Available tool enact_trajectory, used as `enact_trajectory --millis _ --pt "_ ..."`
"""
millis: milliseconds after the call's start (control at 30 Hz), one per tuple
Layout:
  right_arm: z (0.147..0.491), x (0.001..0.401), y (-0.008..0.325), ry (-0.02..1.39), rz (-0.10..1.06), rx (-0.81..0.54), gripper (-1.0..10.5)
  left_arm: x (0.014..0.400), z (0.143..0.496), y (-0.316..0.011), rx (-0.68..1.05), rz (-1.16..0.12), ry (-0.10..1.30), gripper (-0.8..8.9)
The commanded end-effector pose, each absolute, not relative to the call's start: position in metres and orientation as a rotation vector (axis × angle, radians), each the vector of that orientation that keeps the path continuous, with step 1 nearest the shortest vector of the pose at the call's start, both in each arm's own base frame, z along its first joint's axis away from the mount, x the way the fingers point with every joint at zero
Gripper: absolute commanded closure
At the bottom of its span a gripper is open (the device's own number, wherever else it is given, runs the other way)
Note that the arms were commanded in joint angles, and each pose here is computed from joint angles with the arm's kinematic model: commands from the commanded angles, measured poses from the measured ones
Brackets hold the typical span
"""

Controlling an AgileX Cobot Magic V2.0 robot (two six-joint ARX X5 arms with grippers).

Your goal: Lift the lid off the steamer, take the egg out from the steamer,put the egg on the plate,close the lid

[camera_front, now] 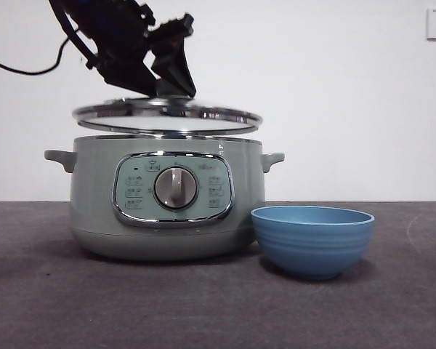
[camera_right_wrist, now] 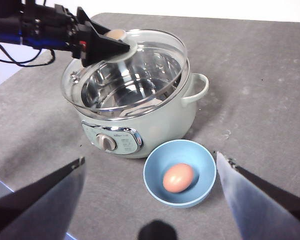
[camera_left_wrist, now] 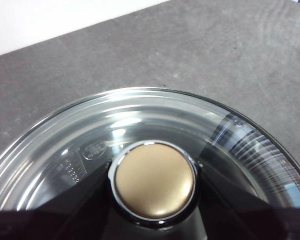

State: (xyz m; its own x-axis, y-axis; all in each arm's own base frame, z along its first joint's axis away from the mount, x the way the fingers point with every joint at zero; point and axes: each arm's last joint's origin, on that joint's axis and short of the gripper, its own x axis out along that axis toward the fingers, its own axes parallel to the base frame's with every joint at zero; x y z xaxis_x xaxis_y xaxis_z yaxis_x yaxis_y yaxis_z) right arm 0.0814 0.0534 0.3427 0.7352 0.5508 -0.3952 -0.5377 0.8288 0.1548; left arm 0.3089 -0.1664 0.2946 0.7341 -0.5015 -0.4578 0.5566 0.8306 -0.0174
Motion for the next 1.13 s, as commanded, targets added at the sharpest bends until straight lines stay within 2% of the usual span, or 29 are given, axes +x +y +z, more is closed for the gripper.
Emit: enact_trajectory --millis 33,633,1133 --pt "0.341 0.082 0.054 0.448 0.599 0.036 5.0 0.314 0.301 -0.17 0.112 -0.591 0.412 8.26" --pt "0.341 0.082 0.054 0.448 0.6 0.036 5.0 0.317 0.291 -0.172 0.127 -0.567 0.458 8.26" --pt "0.341 0.082 0.054 0.448 0.6 0.036 5.0 0.32 0.273 -0.175 0.141 -0.569 0.557 8.04"
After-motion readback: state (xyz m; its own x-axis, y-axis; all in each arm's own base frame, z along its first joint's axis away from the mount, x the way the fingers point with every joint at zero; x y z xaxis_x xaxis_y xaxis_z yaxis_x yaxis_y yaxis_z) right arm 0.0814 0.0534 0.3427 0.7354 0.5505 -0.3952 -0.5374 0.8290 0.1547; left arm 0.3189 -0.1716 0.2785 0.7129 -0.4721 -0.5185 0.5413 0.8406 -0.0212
